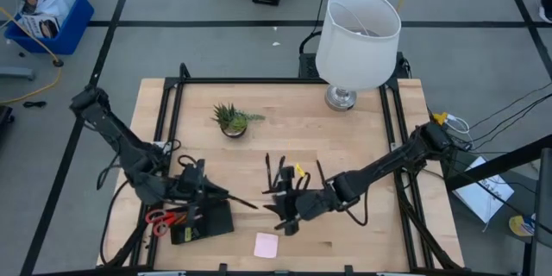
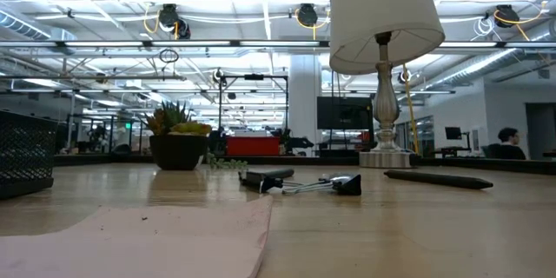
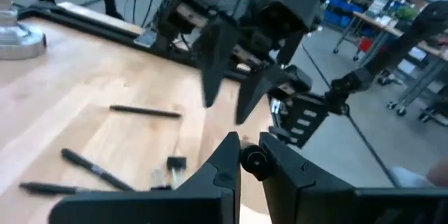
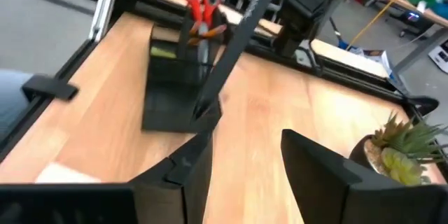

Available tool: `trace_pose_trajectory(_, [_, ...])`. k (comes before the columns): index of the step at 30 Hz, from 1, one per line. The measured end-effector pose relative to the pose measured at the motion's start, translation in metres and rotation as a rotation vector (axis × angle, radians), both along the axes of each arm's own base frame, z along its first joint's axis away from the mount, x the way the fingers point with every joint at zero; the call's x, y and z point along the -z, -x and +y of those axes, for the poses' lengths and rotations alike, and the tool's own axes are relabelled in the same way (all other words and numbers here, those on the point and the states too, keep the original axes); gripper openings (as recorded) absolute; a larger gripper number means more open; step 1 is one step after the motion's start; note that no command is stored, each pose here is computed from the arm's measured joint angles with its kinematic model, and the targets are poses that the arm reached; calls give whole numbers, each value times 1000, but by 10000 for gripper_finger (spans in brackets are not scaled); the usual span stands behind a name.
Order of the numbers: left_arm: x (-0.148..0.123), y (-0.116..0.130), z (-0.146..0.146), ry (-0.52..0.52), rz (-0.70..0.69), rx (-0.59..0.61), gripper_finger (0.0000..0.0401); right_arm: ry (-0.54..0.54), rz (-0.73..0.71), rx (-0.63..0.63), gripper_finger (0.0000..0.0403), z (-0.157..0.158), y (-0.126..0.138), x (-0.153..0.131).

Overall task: Pick and place office supplies into organizer
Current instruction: Put the bottom pen into the top left section of the desk organizer

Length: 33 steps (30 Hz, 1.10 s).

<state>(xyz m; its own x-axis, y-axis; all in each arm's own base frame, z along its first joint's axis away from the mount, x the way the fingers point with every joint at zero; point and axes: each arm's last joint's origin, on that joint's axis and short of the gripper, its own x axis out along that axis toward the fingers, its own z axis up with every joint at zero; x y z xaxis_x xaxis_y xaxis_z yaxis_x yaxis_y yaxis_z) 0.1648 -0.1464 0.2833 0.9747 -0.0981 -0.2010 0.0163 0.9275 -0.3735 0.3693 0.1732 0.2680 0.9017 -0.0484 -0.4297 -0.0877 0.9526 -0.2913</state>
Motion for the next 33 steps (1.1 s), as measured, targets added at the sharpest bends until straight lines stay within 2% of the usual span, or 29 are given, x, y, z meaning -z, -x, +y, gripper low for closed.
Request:
trace_pose_trajectory(4, [-2, 14, 0, 43, 32, 40, 38, 10, 12, -19, 162, 6, 4, 2])
trace_pose_trajectory(8, [-5, 31, 4, 87, 72, 75, 38, 55, 55, -22, 156, 2, 9, 16])
trace_pose_trajectory(13, [-6, 49, 12, 184, 137, 87, 40, 90, 51, 71, 148, -14, 14, 32])
trace_pose_trajectory(20, [-2, 71, 17, 225, 195, 74, 39, 4, -4, 160, 145, -44, 25, 57])
trace_pose_trajectory(27, [5, 86, 14, 294, 311, 135, 39, -111, -123, 211, 145, -63, 45, 66])
trace_pose_trajectory(30, [-4, 93, 17, 290, 356, 140, 39, -136, -179, 207, 144, -66, 53, 70])
trace_pose_trajectory(33, [-18, 100, 23, 217, 386, 144, 39, -161, -237, 205, 143, -69, 60, 71])
